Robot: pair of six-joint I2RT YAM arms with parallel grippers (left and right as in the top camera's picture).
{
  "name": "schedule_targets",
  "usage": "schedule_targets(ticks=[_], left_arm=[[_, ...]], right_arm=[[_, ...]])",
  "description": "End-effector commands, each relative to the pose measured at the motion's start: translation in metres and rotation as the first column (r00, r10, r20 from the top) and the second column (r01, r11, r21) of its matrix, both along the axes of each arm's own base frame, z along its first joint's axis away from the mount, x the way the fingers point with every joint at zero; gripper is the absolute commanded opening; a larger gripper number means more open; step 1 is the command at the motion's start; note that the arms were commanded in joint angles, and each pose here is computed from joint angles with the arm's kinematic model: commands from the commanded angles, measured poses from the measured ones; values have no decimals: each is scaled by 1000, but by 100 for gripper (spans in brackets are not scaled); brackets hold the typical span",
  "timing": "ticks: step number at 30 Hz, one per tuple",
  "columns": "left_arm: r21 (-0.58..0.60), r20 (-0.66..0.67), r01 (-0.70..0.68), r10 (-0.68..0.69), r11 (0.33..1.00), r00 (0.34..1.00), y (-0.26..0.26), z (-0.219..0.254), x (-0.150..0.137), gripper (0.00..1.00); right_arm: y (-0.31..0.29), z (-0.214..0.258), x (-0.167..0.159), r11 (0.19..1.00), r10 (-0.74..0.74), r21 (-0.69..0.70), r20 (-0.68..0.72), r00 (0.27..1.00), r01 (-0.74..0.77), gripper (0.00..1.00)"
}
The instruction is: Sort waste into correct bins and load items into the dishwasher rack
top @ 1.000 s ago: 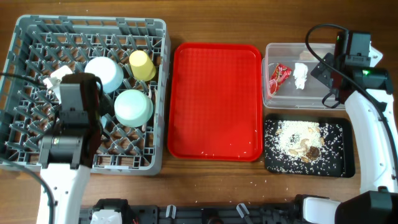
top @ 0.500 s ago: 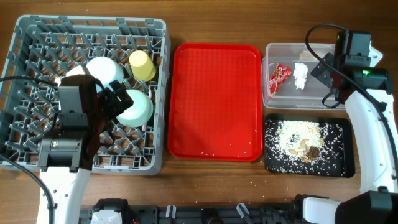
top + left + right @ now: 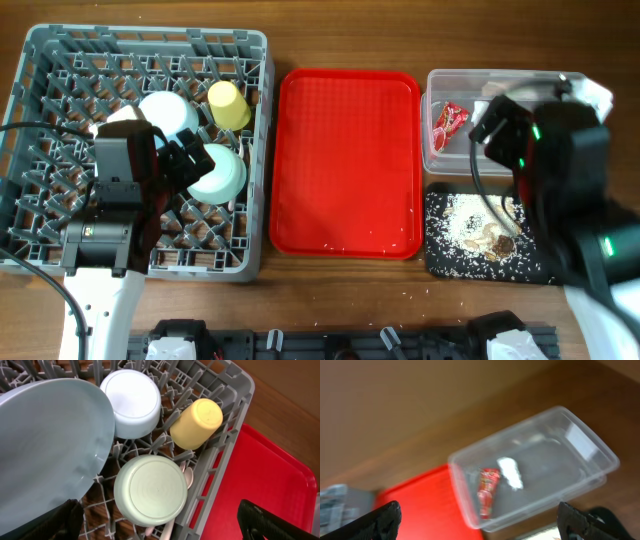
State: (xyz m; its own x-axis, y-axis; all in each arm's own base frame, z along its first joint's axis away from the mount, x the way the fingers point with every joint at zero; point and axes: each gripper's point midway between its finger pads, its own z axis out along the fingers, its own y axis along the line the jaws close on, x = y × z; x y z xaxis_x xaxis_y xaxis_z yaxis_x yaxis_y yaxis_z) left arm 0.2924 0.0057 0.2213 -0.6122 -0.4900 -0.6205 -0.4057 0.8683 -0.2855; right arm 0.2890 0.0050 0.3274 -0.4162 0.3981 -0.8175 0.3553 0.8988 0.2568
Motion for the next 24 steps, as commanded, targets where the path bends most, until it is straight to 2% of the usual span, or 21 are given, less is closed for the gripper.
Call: schedule_targets(ticks=[1,5,7,9,12,13,16,18,21,24], left_arm=[[-10,8,-9,9,1000,1000,1,3,1,100],[-10,8,-9,9,1000,1000,1,3,1,100],[-10,8,-9,9,1000,1000,1,3,1,100],[-11,7,-9,9,1000,1000,1,3,1,100],[-11,8,-9,9,1000,1000,1,3,1,100],[-11,8,-9,9,1000,1000,1,3,1,100],[-10,8,-9,9,1000,1000,1,3,1,100],[-11,8,-9,9,1000,1000,1,3,1,100],[-10,8,-9,9,1000,1000,1,3,1,100],[-11,8,-9,9,1000,1000,1,3,1,100]], right_arm=[[1,39,-39,998,40,31,152,988,-45,100],[-12,63,-86,995,35,77,331,943,-64,100],[-10,54,-93,991,56,86,460,886,-107,100],[7,51,-93,977,181,-25,624,760,-212,100],[20,38,-88,958,265,-147,788,556,-248,100],[20,31,-85,958,264,-151,800,539,-246,100],[25,1,-73,953,282,-175,808,517,-247,100],[36,-24,-71,924,379,-284,782,495,-258,100],[42,-46,-71,896,444,-365,753,486,-254,100],[41,-94,-54,884,467,-357,630,621,-302,100]])
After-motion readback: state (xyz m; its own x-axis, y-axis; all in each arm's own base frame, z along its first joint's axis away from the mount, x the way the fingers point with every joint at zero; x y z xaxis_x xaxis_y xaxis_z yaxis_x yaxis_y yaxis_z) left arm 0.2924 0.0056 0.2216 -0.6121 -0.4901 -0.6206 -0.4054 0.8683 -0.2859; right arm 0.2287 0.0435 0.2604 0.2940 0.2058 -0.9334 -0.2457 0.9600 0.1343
